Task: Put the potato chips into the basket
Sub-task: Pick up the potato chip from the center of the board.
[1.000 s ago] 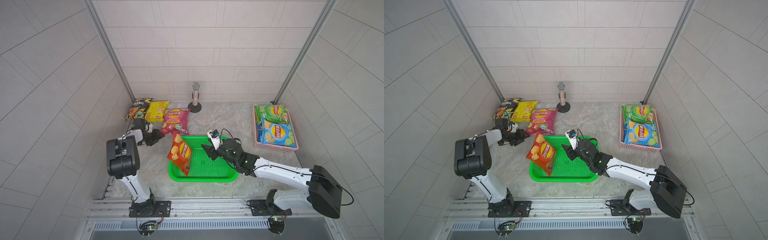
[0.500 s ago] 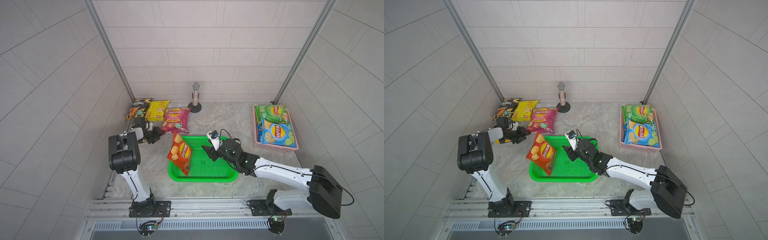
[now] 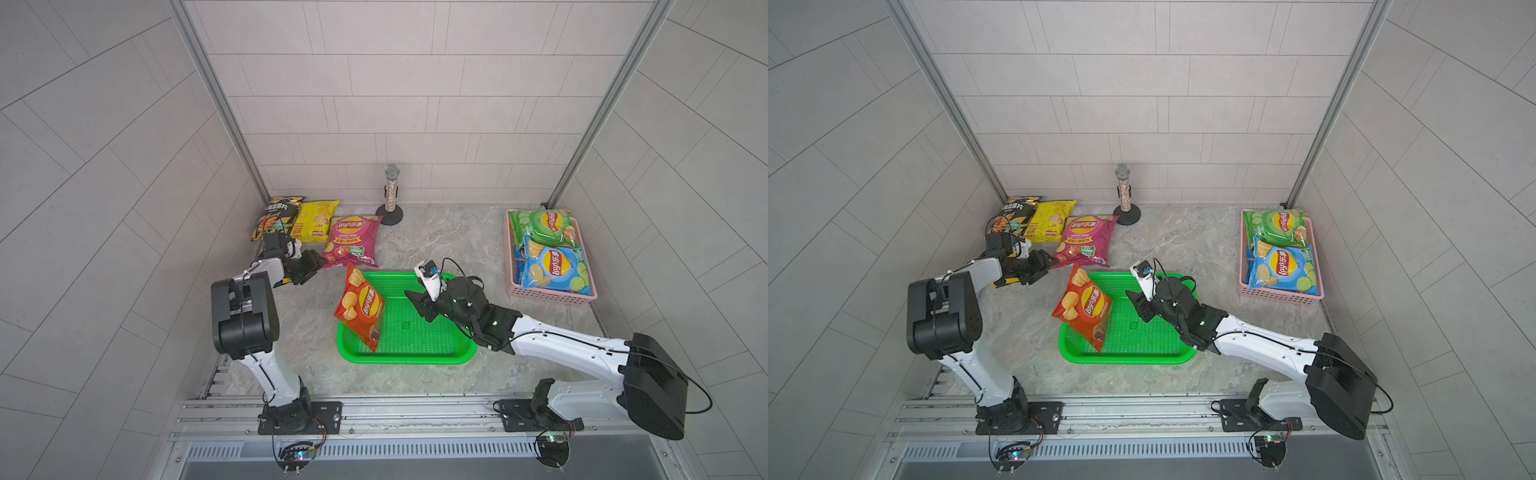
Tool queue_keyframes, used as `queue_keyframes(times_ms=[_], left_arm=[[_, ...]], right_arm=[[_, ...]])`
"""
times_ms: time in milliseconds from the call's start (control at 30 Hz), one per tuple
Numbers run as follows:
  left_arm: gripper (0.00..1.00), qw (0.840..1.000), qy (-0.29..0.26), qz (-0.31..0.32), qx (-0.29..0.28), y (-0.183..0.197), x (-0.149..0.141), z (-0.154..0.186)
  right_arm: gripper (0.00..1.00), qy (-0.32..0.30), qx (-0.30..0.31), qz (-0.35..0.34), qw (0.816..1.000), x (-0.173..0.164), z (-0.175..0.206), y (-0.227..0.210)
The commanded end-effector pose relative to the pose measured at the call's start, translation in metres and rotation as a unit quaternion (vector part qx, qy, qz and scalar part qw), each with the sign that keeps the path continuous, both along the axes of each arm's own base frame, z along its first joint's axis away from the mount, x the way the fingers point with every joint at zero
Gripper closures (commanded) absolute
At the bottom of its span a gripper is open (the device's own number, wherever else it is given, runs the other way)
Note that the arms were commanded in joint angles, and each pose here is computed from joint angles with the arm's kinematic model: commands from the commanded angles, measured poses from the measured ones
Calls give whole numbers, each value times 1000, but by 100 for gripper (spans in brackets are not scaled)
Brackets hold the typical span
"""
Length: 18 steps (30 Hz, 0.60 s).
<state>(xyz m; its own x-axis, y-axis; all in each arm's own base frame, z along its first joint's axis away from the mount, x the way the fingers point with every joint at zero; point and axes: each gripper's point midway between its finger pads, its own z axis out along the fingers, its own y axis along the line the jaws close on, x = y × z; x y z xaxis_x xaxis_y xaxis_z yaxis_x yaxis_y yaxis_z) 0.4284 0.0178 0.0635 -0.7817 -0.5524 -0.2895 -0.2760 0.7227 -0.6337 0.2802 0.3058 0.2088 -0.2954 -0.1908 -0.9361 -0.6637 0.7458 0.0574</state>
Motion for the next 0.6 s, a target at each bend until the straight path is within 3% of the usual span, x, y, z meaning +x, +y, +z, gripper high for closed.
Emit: queue_keyframes(times_ms=[0, 267, 433, 567], left_arm=[[36, 1000, -4, -3, 6, 6, 9, -4], [40, 999, -1, -13, -35, -3, 22, -12], [63, 998, 0, -14, -53, -6, 22, -14], [75, 999, -10, -18, -50, -7, 19, -9]], right_arm=[[44, -13, 5, -3, 1000, 1, 13, -2], [44, -14, -2, 1, 1000, 0, 12, -2], [44, -16, -8, -4, 1000, 1, 11, -5], [44, -16, -8, -4, 1000, 1, 12, -5]])
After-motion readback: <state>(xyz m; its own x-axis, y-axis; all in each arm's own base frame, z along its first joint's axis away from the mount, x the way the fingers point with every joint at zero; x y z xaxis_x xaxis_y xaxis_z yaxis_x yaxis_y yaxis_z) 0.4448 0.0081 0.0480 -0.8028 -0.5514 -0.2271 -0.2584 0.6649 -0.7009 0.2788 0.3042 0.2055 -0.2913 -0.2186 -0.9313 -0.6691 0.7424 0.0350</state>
